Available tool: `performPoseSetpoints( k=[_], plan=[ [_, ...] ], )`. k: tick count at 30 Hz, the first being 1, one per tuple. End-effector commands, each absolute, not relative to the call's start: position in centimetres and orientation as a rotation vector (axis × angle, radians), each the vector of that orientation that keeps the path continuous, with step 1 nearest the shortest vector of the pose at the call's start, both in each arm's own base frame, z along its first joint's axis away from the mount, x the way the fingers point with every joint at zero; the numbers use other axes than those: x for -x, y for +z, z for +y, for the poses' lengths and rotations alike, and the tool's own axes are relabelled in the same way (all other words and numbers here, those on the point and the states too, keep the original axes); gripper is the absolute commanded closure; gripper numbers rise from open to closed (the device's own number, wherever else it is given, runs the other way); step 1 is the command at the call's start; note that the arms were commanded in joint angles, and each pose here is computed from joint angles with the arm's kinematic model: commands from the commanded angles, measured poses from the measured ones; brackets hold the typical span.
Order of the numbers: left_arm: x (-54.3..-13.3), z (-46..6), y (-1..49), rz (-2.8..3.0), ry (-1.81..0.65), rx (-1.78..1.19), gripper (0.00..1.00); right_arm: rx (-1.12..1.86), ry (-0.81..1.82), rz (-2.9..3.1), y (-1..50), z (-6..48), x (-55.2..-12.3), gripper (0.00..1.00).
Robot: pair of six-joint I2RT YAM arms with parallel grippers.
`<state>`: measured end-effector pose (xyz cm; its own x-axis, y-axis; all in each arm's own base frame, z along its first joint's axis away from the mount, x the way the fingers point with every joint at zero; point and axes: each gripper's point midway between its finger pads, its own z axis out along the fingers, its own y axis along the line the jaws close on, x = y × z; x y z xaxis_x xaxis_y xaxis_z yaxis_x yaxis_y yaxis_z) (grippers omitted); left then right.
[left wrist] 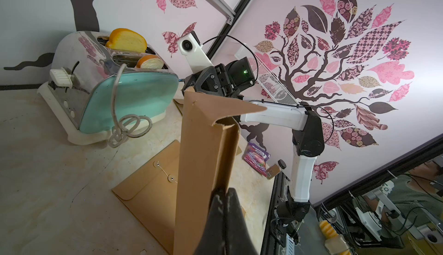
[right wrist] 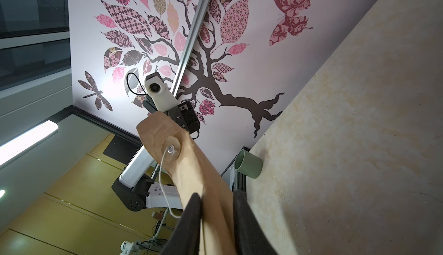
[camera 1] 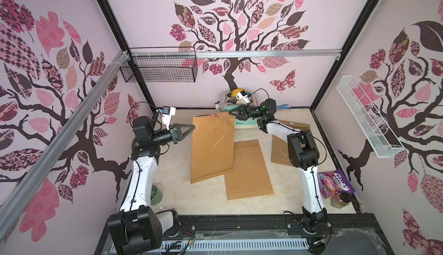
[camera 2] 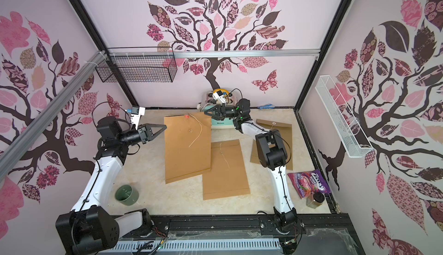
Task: Close the mouth of the file bag
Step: Pick up the file bag from the center of the board.
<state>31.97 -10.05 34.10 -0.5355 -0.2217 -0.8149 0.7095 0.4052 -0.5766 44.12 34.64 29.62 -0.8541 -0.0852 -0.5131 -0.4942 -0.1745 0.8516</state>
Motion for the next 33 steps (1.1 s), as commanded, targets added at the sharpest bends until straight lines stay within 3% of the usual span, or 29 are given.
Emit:
performPoseSetpoints(
  k=[1, 7, 8, 11, 13, 18, 23, 28, 33],
  plan=[
    [-32.7, -9.3, 33.5, 1.768, -1.263, -0.370, 1.00, 0.720, 2.079, 1.747, 33.1, 34.1, -43.1, 0.82],
    [-33.9, -7.7, 32.7, 1.799, -1.244, -0.238, 0.98, 0.717, 2.078, 1.749, 33.4, 33.8, -42.9, 0.87],
    [-34.2, -7.1, 32.5, 1.806, -1.236, -0.195, 0.87, 0.715, 2.075, 1.741, 33.7, 33.7, -42.9, 0.89],
    [-34.7, -6.0, 32.2, 1.802, -1.222, -0.112, 0.72, 0.728, 2.063, 1.733, 34.6, 33.5, -42.6, 1.00],
    [-34.8, -5.7, 32.4, 1.794, -1.217, -0.089, 0.63, 0.731, 2.050, 1.733, 35.0, 33.4, -42.6, 1.00],
    [-35.0, -4.5, 33.3, 1.761, -1.173, -0.027, 0.26, 0.739, 2.041, 1.741, 35.7, 33.1, -41.9, 1.00],
    [-35.3, -4.0, 36.6, 1.681, -1.107, -0.108, 0.02, 0.755, 2.034, 1.754, 36.5, 32.9, -40.7, 1.00],
    [-35.3, -5.7, 42.1, 1.533, -1.143, -0.242, 0.02, 0.770, 2.033, 1.763, 37.1, 33.0, -39.3, 1.00],
    [-35.0, -9.8, 39.2, 1.667, -1.181, -0.382, 0.02, 0.776, 2.040, 1.741, 38.8, 33.2, -37.8, 1.00]
  ],
)
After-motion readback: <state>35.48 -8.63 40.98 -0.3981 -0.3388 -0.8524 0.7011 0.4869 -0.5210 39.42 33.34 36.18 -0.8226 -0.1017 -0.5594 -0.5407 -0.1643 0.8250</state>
